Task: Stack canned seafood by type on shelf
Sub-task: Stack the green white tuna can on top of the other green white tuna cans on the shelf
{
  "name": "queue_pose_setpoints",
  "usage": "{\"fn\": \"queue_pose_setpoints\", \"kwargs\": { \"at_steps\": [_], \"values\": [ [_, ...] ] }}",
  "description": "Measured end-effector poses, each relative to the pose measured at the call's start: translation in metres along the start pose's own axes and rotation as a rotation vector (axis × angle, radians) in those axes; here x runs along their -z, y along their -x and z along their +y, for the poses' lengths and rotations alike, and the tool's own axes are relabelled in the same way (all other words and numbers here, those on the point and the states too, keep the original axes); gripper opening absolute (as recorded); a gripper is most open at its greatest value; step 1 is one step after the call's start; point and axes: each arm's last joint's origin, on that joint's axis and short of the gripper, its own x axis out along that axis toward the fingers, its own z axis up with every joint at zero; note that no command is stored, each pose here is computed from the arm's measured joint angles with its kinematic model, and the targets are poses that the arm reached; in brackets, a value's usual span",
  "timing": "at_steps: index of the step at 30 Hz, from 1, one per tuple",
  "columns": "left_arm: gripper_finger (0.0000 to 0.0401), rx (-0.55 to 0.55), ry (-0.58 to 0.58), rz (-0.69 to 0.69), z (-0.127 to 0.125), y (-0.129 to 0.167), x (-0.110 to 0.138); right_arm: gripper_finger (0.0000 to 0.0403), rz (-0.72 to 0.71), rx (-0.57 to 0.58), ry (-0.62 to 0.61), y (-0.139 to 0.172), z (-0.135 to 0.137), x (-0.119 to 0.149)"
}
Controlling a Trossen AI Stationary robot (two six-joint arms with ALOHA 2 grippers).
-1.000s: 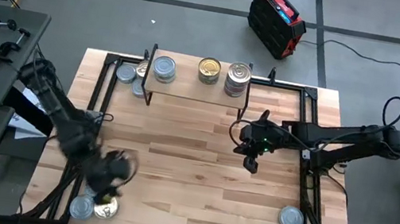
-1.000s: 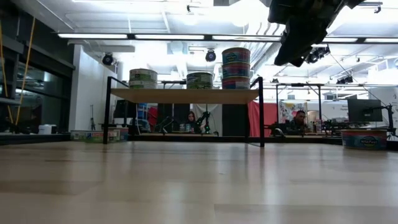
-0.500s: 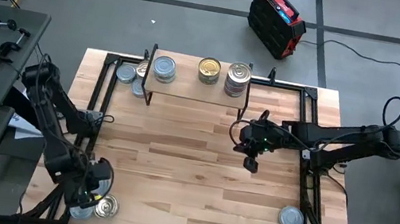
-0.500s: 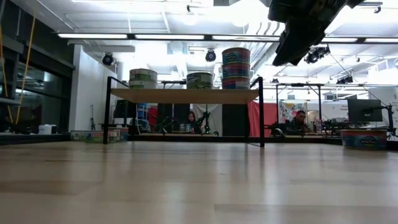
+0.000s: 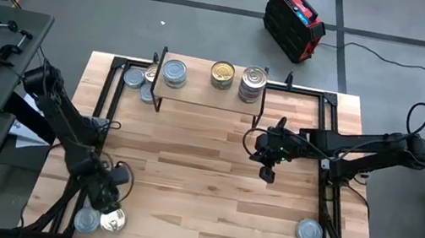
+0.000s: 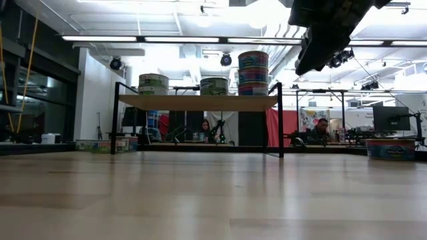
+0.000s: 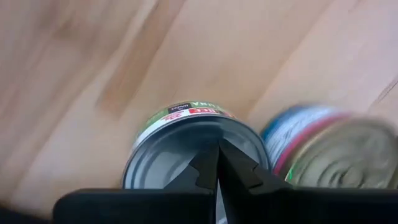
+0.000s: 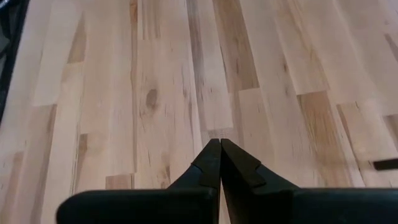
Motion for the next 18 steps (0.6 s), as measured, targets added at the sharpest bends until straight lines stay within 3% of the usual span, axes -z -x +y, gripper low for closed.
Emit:
{"fn": "queue_pose_setpoints", "kwargs": {
  "at_steps": [11, 18],
  "values": [
    [0.0, 0.014, -0.07, -0.367, 0.013, -0.017, -0.104, 0.0, 0.045, 0.007, -0.034, 0.017, -0.001, 0.01],
    [0.0, 0.1, -0.207, -0.518, -0.002, -0.032, -0.182, 0.0, 0.03, 0.004, -0.127, 0.021, -0.001, 0.01]
  ]
}}
